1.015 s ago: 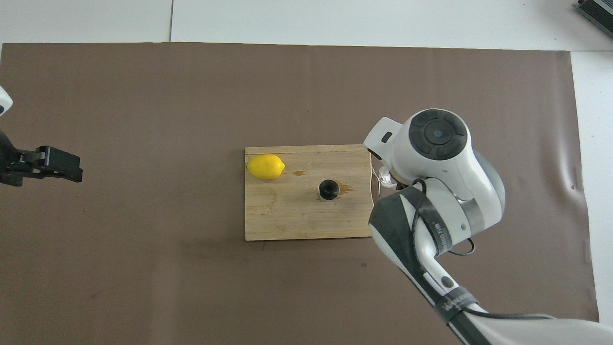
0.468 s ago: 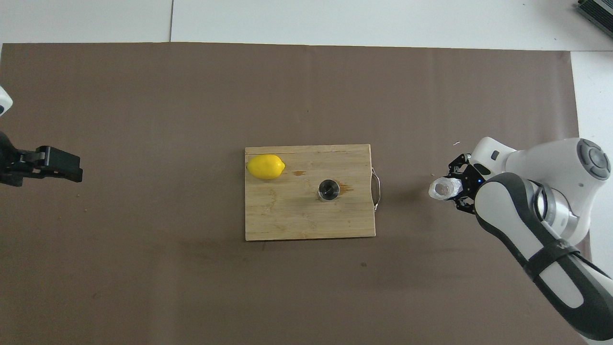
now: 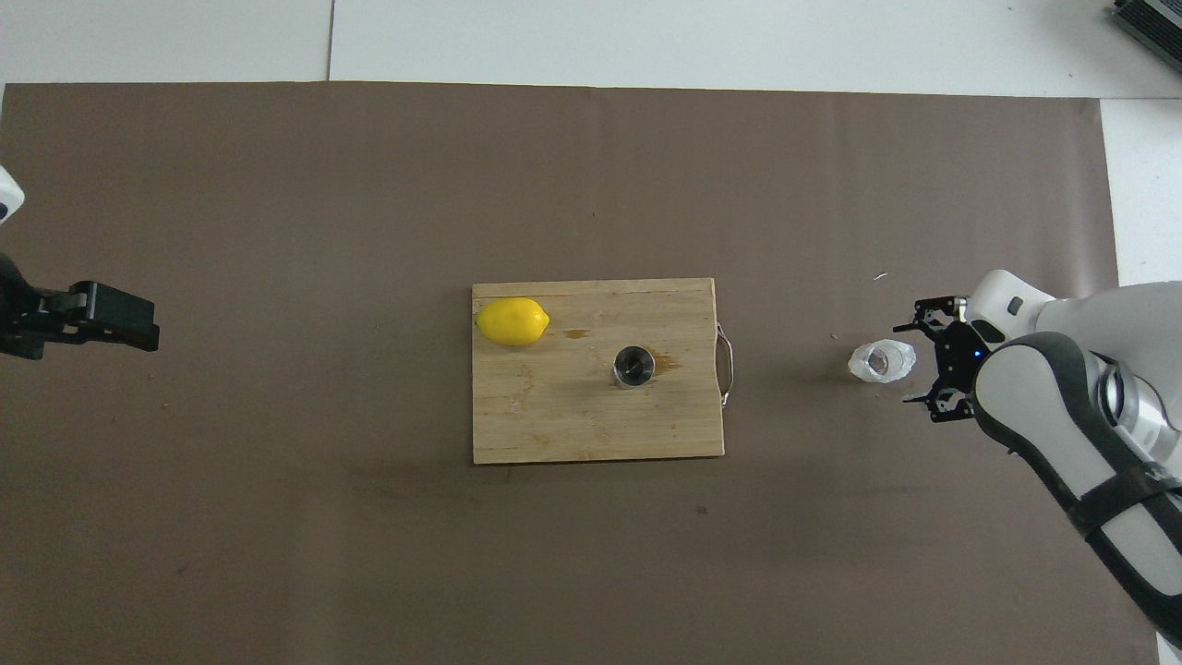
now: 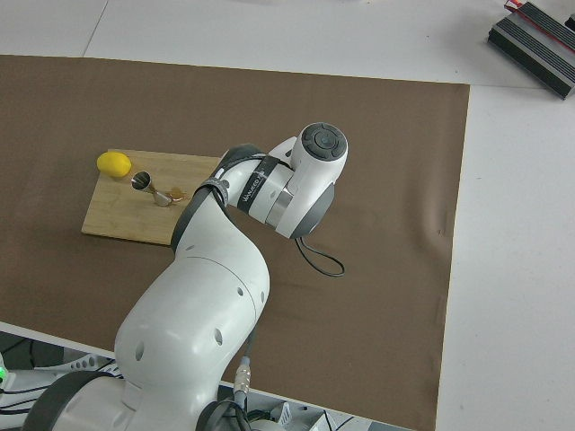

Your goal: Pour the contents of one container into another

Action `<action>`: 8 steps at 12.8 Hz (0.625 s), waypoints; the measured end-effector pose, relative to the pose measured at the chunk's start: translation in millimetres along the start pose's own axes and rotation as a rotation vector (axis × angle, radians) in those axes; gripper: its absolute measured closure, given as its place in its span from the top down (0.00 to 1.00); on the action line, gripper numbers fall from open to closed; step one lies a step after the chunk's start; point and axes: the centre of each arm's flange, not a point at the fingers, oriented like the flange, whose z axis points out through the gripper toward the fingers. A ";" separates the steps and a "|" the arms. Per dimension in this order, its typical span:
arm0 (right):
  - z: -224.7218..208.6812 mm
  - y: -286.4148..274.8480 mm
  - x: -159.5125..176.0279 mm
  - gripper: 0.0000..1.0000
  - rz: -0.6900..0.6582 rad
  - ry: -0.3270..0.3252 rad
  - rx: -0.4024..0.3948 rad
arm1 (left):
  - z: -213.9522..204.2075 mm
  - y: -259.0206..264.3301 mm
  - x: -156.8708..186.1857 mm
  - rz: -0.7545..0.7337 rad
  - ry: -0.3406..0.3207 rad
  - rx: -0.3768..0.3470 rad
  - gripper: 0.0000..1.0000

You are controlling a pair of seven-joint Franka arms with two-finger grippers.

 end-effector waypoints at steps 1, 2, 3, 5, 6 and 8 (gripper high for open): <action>-20.6 4.6 -4.0 1.00 0.008 0.001 -0.025 | 0.0 0.0 0.0 0.000 0.000 0.000 1.00; -42.3 10.2 -4.7 1.00 0.018 0.004 -0.048 | 0.0 0.0 0.0 0.000 0.000 0.000 1.00; -66.3 17.3 -1.5 1.00 0.051 0.003 -0.081 | 0.0 0.0 0.0 0.000 0.000 0.000 1.00; -112.5 26.9 12.8 1.00 0.181 0.006 -0.149 | 0.0 0.0 0.0 0.000 0.000 0.000 1.00; -129.7 28.1 20.3 1.00 0.276 0.006 -0.149 | 0.0 0.0 0.0 0.000 0.000 0.000 1.00; -158.0 30.1 35.9 1.00 0.493 -0.056 -0.105 | 0.0 0.0 0.0 0.000 0.000 0.000 1.00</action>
